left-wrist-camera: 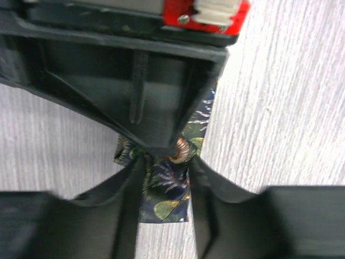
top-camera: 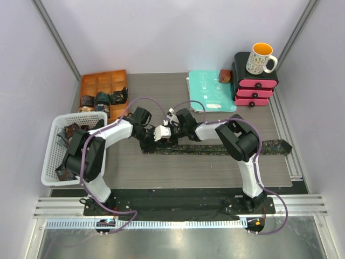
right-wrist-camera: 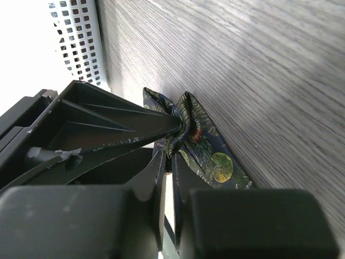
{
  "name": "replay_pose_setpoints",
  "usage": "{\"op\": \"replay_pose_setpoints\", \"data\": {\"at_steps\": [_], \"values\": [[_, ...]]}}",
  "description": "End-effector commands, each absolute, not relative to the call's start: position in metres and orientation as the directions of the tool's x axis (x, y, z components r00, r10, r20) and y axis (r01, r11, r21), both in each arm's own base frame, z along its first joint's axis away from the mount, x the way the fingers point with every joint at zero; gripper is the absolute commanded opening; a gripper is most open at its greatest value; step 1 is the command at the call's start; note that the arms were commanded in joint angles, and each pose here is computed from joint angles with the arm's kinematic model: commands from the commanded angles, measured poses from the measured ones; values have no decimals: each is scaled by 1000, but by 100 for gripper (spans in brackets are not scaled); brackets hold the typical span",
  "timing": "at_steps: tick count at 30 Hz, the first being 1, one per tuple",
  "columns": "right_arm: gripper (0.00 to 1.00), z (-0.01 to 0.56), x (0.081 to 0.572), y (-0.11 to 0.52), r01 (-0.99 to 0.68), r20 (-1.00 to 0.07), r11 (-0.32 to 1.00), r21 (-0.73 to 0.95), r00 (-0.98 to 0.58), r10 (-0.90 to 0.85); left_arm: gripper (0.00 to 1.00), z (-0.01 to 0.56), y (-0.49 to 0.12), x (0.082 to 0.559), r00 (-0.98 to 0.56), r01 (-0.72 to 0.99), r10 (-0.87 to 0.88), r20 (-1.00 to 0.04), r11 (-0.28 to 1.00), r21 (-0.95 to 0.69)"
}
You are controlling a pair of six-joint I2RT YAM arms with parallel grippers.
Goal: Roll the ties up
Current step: Roll the tie at the center of the board.
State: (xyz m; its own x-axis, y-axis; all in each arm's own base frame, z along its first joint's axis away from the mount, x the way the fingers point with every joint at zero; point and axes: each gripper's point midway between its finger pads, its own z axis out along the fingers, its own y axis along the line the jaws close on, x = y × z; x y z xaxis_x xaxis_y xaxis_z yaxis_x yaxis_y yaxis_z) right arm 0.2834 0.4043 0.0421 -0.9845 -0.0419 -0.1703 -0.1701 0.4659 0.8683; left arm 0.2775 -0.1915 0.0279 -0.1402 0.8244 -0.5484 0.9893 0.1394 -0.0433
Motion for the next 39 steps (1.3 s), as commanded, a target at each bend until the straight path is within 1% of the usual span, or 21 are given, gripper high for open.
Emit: {"op": "replay_pose_setpoints", "data": {"at_steps": [1, 2, 4, 6, 8, 10, 11, 14, 18, 19, 21, 22, 25, 28, 29, 30, 31, 34, 36, 37, 39], "values": [[7, 49, 281, 411, -191, -187, 431, 882, -981, -53, 46, 42, -195, 275, -75, 996, 796, -601, 90, -4], [1, 49, 280, 411, -191, -185, 431, 882, -981, -55, 57, 46, -193, 279, -73, 995, 788, -612, 99, 8], [1, 48, 280, 408, -189, -185, 436, 880, -981, -51, 68, 53, -190, 282, -73, 994, 758, -649, 111, 18], [1, 49, 280, 408, -190, -186, 434, 881, -981, -52, 88, 67, -181, 292, -55, 989, 723, -689, 133, 60], [1, 50, 280, 408, -187, -183, 433, 882, -982, -52, 97, 69, -174, 296, -10, 988, 719, -694, 114, 103], [1, 51, 279, 408, -190, -184, 428, 884, -981, -56, 100, 66, -171, 292, 40, 989, 727, -686, 69, 131], [1, 51, 278, 409, -190, -182, 427, 884, -981, -58, 100, 65, -171, 293, 93, 986, 727, -680, 27, 164], [1, 54, 280, 409, -187, -182, 421, 888, -982, -53, 100, 61, -177, 288, 155, 983, 702, -696, -37, 182], [1, 60, 281, 411, -194, -191, 413, 890, -980, -48, 100, 56, -186, 287, 177, 983, 691, -701, -90, 160], [1, 61, 282, 411, -196, -195, 411, 890, -980, -46, 100, 50, -188, 283, 168, 986, 697, -697, -104, 133], [1, 62, 283, 411, -194, -193, 408, 892, -980, -44, 100, 48, -192, 284, 177, 984, 708, -684, -120, 130], [1, 63, 281, 412, -192, -190, 404, 894, -981, -45, 100, 37, -190, 283, 178, 984, 743, -646, -132, 119], [1, 65, 282, 412, -195, -194, 399, 896, -980, -44, 95, 25, -189, 281, 162, 987, 777, -609, -132, 94], [1, 67, 281, 411, -194, -192, 395, 898, -980, -45, 83, 19, -188, 281, 155, 988, 794, -587, -129, 86], [1, 67, 281, 412, -194, -193, 395, 898, -980, -43, 73, 18, -189, 280, 155, 988, 795, -586, -130, 84], [1, 67, 281, 412, -192, -190, 394, 899, -981, -45, 68, 16, -189, 281, 152, 988, 799, -582, -130, 80], [3, 67, 280, 412, -191, -188, 392, 900, -981, -46, 59, 15, -189, 281, 156, 988, 805, -573, -133, 82], [6, 70, 280, 412, -189, -186, 386, 903, -982, -46, 47, 14, -187, 281, 150, 989, 812, -564, -127, 81], [9, 71, 280, 412, -181, -179, 382, 906, -983, -42, 45, 13, -186, 280, 153, 988, 815, -559, -130, 81], [14, 72, 281, 412, -178, -177, 381, 907, -983, -39, 43, 14, -185, 280, 153, 988, 815, -559, -128, 83], [17, 74, 281, 412, -171, -170, 379, 909, -985, -36, 40, 14, -185, 280, 153, 988, 817, -556, -128, 85]]}}
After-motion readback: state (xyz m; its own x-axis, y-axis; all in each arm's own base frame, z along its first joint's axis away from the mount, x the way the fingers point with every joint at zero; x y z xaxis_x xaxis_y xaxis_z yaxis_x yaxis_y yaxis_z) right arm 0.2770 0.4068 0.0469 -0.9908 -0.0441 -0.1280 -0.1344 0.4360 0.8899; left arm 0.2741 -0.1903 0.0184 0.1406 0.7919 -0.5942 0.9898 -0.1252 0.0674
